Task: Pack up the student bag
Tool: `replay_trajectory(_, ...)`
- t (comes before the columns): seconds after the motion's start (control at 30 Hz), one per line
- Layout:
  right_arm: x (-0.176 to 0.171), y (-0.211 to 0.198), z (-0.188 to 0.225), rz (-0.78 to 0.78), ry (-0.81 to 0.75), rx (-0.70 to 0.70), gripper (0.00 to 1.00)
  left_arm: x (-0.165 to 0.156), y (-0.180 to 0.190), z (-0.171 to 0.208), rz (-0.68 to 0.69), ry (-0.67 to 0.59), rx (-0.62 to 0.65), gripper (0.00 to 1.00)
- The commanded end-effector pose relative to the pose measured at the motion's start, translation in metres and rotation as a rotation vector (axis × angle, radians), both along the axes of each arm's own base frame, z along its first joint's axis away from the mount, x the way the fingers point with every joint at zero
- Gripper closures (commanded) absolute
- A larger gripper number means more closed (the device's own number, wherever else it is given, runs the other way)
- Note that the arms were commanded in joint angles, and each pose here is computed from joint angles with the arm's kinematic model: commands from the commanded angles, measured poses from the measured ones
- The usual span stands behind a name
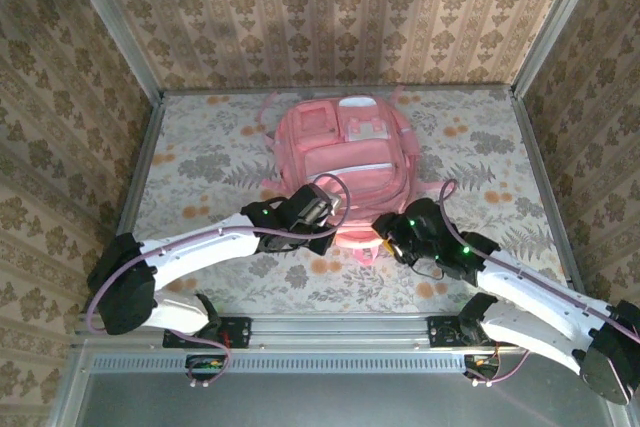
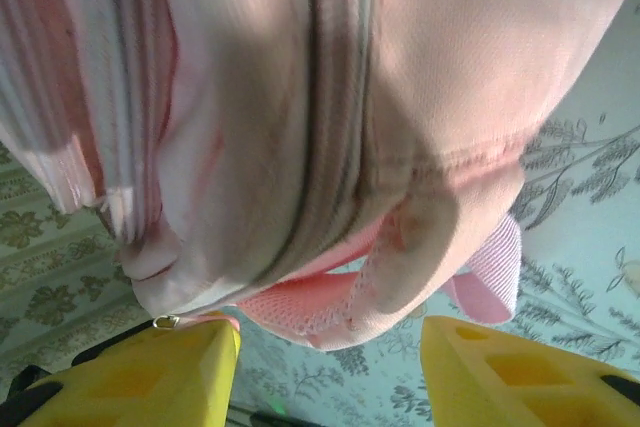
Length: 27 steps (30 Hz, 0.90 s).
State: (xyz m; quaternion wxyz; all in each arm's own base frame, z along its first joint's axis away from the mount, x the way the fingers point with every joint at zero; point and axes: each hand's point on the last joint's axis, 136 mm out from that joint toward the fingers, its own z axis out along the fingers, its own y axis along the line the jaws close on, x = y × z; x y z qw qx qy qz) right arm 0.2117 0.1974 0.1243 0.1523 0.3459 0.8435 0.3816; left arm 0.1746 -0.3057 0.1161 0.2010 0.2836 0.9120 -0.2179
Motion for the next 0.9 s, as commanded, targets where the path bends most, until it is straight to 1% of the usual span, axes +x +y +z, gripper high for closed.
replay_trajectory(0.0,0.018,0.01,0.019,-0.106,-0.043,0.111,0.46,0.002,-0.018,0.026,-0.046,-0.059,-0.05,1.0)
replay_trajectory(0.13,0.028,0.024,0.024,-0.123,-0.076,0.177,0.46,0.0,-0.025,0.026,-0.059,-0.06,-0.057,1.0)
replay_trajectory(0.47,0.04,0.039,0.018,-0.149,-0.067,0.18,0.46,-0.001,-0.039,0.036,-0.08,-0.08,-0.092,1.0)
replay_trajectory(0.5,0.041,0.04,0.015,-0.151,-0.062,0.175,0.47,-0.001,-0.04,0.036,-0.081,-0.078,-0.093,1.0)
replay_trajectory(0.57,0.042,0.04,0.01,-0.156,-0.061,0.166,0.54,-0.002,-0.042,0.035,-0.084,-0.078,-0.094,1.0)
replay_trajectory(0.63,0.045,0.039,0.004,-0.172,-0.06,0.155,0.67,-0.002,-0.042,0.032,-0.084,-0.077,-0.088,1.0)
replay_trajectory(0.8,0.052,0.026,-0.001,-0.211,-0.079,0.111,0.95,0.001,-0.031,0.024,-0.063,-0.086,-0.048,1.0)
replay_trajectory(0.83,0.054,0.024,-0.001,-0.215,-0.088,0.112,0.99,0.002,-0.027,0.022,-0.054,-0.086,-0.039,1.0)
replay_trajectory(0.87,0.054,0.022,-0.001,-0.22,-0.092,0.108,1.0,0.003,-0.024,0.02,-0.043,-0.085,-0.034,1.0)
